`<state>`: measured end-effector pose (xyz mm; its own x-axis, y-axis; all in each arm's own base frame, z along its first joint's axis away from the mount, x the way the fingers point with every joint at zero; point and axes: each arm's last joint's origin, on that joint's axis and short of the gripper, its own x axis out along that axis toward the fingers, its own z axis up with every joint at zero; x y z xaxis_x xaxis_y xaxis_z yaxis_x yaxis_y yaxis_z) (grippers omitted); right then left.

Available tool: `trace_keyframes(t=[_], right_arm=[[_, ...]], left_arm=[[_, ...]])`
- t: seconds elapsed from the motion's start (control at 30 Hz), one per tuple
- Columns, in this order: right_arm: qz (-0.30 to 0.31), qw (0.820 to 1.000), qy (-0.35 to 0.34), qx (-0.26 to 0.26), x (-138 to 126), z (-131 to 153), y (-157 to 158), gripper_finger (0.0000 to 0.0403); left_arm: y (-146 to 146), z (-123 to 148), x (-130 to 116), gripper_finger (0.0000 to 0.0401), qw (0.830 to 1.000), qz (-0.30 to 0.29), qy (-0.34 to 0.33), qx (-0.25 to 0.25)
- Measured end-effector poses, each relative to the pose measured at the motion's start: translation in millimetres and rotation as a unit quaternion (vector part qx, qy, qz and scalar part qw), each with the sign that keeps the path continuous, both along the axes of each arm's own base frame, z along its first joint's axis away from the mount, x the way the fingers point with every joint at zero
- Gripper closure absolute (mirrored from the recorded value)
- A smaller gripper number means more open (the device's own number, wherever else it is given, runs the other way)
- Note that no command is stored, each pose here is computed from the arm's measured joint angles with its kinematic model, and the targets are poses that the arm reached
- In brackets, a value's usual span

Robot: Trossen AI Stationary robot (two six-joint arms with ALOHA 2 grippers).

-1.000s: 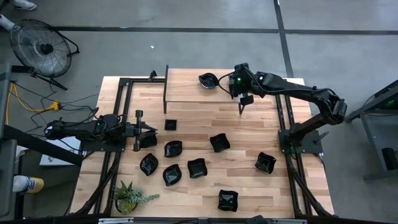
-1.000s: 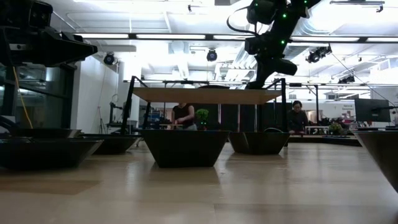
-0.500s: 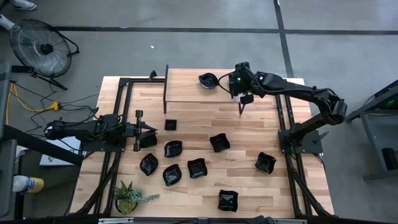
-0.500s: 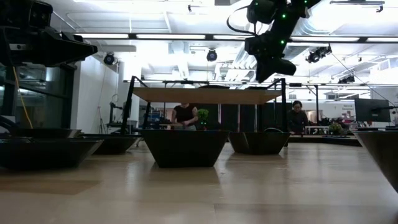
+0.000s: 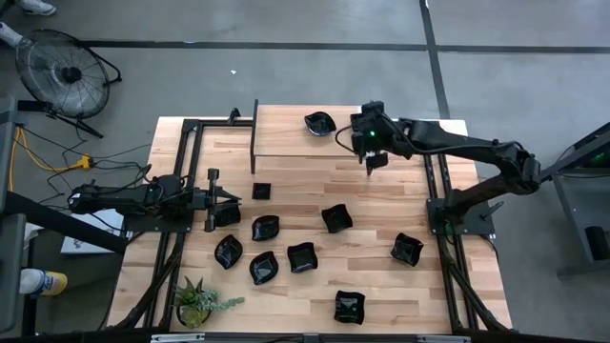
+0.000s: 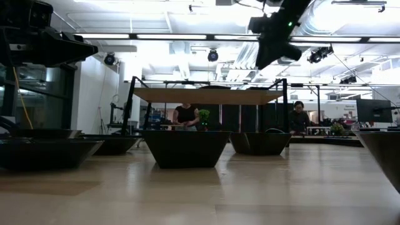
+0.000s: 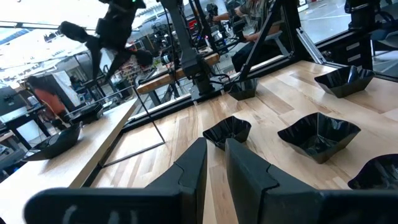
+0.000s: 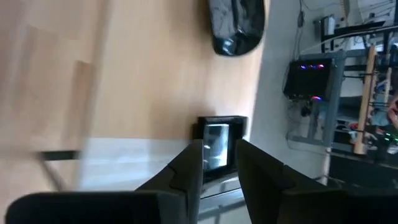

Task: Pick & Place Mini shaped plates
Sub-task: Put the black distorted square plate on the shelf

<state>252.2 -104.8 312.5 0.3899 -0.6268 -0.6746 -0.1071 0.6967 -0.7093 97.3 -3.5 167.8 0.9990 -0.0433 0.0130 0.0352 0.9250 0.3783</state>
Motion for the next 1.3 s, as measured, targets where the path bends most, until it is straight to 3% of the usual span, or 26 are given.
trace_keyframes(t=[0.33, 0.8, 1.13, 1.3], right_arm=[[0.012, 0.996, -0.03, 0.08, -18, 10, 60, 0.0315], [-0.032, 0.981, -0.022, 0.19, -44, 3, 139, 0.0316], [-0.085, 0.953, -0.008, 0.289, -44, -7, 162, 0.0315], [-0.134, 0.928, 0.006, 0.347, -41, -16, 176, 0.0315]], left_arm=[[0, 0, 0, 0.0345, 1.0, 0.0, 0.0, 0.0], [0, 0, 0, 0.0345, 1.0, 0.0, 0.0, 0.0], [0, 0, 0, 0.0345, 1.0, 0.0, 0.0, 0.0], [0, 0, 0, 0.0345, 1.0, 0.0, 0.0, 0.0]])
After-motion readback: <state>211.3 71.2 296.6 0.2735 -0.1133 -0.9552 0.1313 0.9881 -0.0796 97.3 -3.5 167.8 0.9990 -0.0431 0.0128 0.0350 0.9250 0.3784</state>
